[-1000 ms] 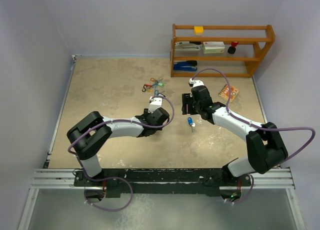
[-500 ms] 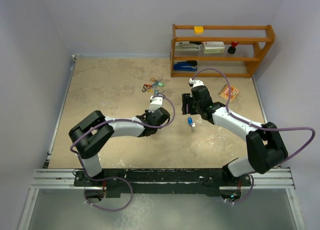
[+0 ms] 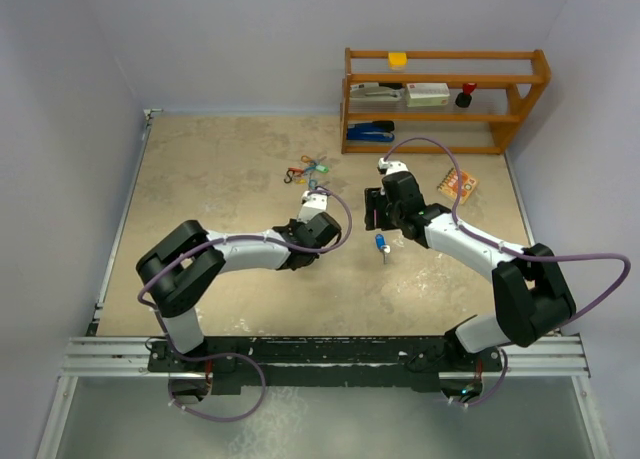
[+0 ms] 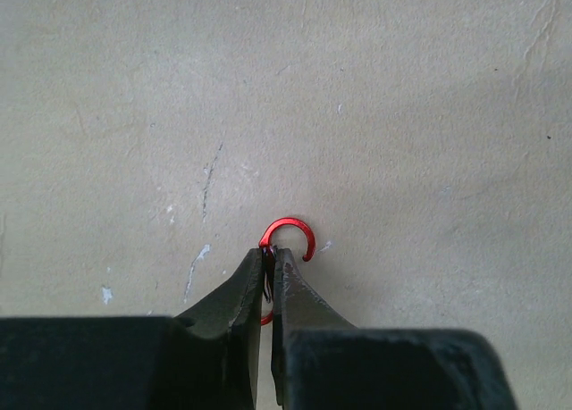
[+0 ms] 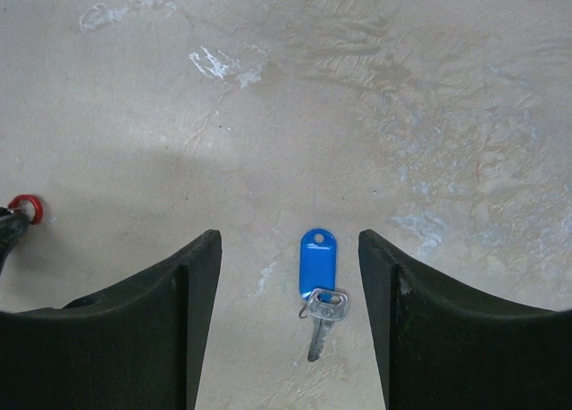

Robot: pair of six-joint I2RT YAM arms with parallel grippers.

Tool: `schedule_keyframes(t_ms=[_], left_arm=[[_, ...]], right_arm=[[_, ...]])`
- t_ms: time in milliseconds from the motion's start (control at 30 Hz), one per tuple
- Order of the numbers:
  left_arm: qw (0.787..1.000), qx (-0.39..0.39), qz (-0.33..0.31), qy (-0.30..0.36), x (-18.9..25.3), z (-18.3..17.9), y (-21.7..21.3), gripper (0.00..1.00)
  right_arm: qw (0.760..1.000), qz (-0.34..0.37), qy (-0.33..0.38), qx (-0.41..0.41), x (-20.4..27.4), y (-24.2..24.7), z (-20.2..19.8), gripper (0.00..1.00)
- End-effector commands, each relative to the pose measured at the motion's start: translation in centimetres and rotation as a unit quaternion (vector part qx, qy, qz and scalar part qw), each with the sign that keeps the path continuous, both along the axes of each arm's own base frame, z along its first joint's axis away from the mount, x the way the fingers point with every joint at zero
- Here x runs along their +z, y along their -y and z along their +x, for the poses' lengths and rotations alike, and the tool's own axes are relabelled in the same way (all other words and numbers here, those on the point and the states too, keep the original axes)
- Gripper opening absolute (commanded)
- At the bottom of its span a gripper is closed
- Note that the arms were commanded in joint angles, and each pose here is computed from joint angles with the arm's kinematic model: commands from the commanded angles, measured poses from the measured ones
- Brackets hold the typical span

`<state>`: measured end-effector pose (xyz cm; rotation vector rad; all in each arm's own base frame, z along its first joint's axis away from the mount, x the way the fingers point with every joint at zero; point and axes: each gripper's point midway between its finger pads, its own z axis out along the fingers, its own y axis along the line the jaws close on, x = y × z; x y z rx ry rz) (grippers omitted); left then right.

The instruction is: Put the keys on the keyring

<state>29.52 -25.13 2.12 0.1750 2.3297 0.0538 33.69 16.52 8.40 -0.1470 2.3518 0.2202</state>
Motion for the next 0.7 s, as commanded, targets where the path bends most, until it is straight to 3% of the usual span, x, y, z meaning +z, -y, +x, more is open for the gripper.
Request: schedule_keyframes(t_ms=[0,333,667], left_arm=[[0.999,-0.007,0.014,0.034,4.1,2.0,0.4,0.0],[0.997,-0.006,-0.047,0.06,7.5,5.8,1.8,0.0],[0.996,-0.01,-0.06,0.06,7.7,5.6,1.5,0.0]], right_arm=[[1.0,-0.013,-0.009,-0.009,0.0,0.6,-0.2,0.65],[0.997,0.008,-0.063,-0.04,-1.8,1.2,-3.2,0.62],[0.994,0.025,-0.092,-0.045,-3.5,1.0,-4.6,0.57]])
